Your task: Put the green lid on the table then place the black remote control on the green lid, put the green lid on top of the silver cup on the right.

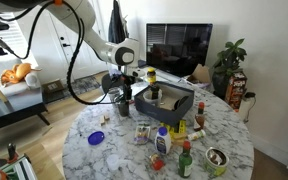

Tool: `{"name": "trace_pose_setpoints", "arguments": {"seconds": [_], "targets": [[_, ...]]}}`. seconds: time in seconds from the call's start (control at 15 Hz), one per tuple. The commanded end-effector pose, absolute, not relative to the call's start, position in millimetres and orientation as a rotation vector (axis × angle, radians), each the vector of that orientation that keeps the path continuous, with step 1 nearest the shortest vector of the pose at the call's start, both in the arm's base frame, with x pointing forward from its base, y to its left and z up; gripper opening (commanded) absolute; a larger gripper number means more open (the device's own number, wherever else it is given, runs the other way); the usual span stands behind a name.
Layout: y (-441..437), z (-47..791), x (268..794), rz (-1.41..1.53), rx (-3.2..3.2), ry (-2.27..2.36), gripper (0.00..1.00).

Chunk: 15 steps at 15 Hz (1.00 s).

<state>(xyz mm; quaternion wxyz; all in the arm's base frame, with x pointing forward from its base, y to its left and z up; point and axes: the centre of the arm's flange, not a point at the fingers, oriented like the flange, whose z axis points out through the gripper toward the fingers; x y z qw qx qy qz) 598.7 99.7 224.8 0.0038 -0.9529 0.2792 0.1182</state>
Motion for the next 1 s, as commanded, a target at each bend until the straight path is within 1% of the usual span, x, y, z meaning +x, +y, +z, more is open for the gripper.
{"name": "trace_pose_setpoints", "arguments": {"seconds": [0.0, 0.4, 0.73, 0.93], "targets": [[91, 229, 579, 0.365, -3.008, 0.931, 1.00], [83, 240, 568, 0.332, -3.022, 0.947, 1.00], [112, 284, 555, 0.055, -3.059, 0.780, 1.00], [138, 307, 543, -0.055, -3.038, 0.717, 1.00]]}}
